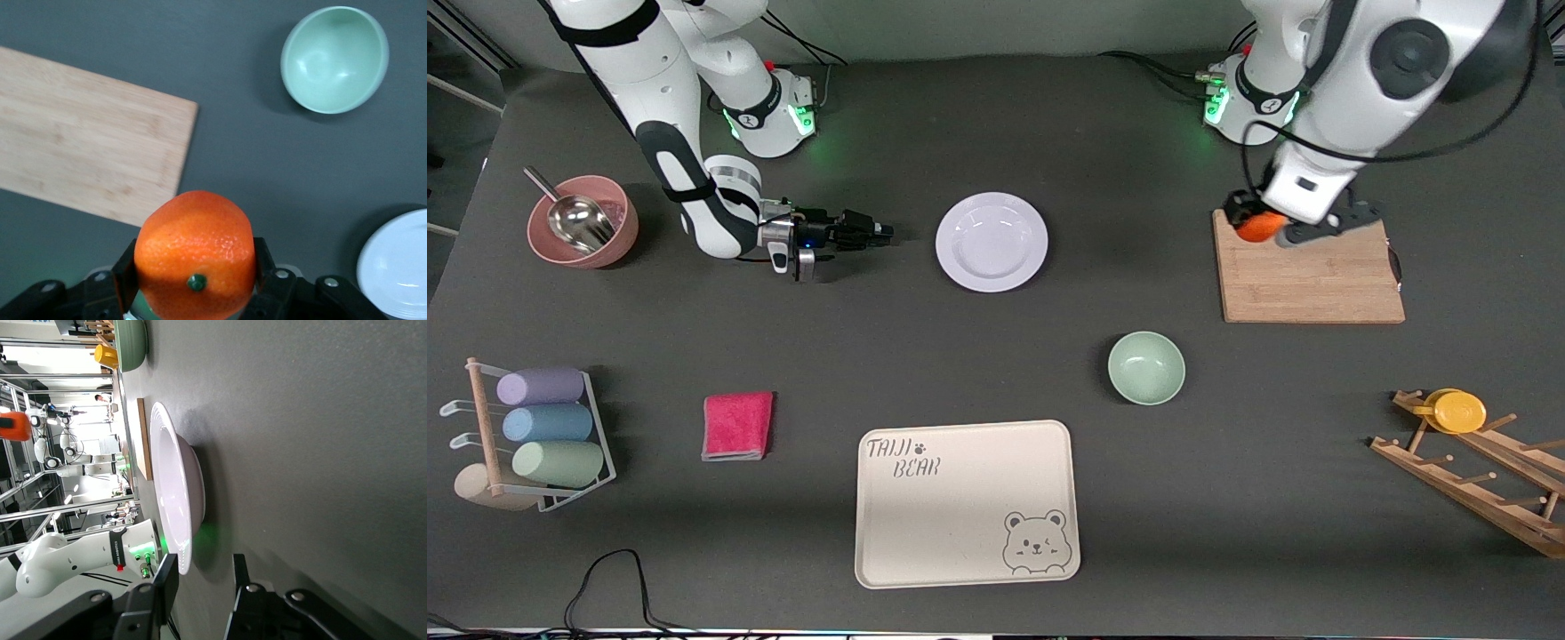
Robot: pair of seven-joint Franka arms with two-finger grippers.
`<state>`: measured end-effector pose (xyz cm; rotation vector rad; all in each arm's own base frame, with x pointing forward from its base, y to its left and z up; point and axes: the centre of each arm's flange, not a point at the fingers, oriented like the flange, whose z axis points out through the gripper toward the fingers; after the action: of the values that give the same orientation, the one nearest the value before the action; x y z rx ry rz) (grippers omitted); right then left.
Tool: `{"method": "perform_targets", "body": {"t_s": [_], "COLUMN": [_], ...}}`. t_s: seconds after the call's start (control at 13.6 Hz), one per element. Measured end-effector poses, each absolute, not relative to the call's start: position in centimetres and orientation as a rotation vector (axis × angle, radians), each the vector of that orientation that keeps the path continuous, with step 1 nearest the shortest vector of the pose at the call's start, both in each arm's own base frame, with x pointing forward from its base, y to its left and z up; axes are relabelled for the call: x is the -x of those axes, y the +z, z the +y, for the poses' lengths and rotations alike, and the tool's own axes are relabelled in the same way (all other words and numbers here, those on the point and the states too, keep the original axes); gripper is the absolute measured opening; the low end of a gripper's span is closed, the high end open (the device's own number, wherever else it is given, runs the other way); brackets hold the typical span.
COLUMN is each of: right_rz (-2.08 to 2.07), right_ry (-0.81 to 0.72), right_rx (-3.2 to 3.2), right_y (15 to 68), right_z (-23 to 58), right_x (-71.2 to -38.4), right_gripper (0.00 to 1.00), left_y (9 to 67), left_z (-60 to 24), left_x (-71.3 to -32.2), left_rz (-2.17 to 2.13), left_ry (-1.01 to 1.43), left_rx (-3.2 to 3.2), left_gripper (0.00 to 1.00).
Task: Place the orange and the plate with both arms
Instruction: 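Lift the orange with the left gripper while the right gripper lifts the plate, then lower the orange onto the held plate and open the left gripper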
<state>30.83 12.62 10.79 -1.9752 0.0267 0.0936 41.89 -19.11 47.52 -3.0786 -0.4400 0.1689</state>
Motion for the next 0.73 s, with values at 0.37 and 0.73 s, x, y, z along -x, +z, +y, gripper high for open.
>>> {"method": "perform_targets", "body": {"t_s": [0.37,0.73], "right_rz": [-0.014,-0.014], "right_ry": [0.077,0.080], "right_rx": [1.982,1.985], "right_y": [9.9,9.5], "right_z": [12.5,12.4], "right_x": [-30.7,-30.8], "right_gripper": [0.41,0.41], "left_y": [48.8,43.3], "left_z": [-33.1,-42.5], "left_x": [-35.7,-33.6], "left_rz": [-0.456,-0.557], "left_ry": [0.178,0.235], "left_rx": [3.125,3.240], "left_gripper": [0.70,0.70]}}
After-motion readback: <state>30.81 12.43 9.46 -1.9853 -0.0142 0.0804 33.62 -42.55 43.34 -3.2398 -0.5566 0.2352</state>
